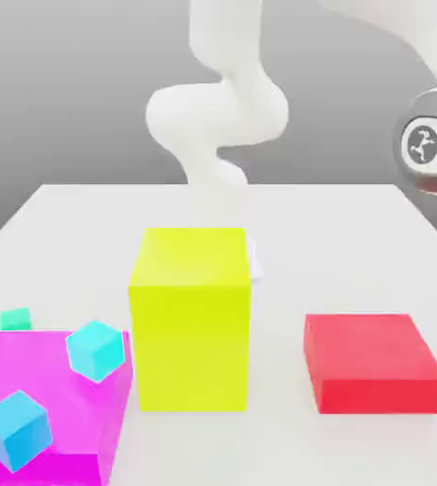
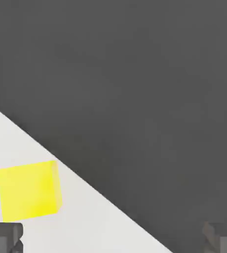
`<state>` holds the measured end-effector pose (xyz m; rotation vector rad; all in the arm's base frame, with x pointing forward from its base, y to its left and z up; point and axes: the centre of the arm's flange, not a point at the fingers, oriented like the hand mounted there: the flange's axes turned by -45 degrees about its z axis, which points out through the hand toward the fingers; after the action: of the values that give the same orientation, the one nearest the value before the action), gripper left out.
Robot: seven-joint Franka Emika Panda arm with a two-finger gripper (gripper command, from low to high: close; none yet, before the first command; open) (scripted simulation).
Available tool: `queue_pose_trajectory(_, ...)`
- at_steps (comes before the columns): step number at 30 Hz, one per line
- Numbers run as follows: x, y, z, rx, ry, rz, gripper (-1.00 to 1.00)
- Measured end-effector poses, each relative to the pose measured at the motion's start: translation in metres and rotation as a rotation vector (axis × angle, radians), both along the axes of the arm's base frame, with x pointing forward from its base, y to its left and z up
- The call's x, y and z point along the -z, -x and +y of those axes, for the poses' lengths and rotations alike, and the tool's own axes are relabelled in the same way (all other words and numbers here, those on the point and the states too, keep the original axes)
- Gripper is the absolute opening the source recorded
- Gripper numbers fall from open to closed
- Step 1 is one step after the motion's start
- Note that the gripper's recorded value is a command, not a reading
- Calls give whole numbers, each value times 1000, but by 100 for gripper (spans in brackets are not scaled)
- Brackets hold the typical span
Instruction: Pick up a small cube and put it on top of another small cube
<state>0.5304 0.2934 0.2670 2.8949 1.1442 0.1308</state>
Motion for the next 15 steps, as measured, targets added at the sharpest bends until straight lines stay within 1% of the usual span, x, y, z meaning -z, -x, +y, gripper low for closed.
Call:
queue_pose_trajectory(3, 51, 14, 26, -68, 8, 66, 0)
queue_pose_trajectory(7, 119, 19, 34, -88, 10, 86, 0)
queue_pose_trajectory(8, 128, 19, 34, -89, 10, 87, -100)
queue_pose_trajectory(15, 127, 20, 34, -89, 9, 88, -100)
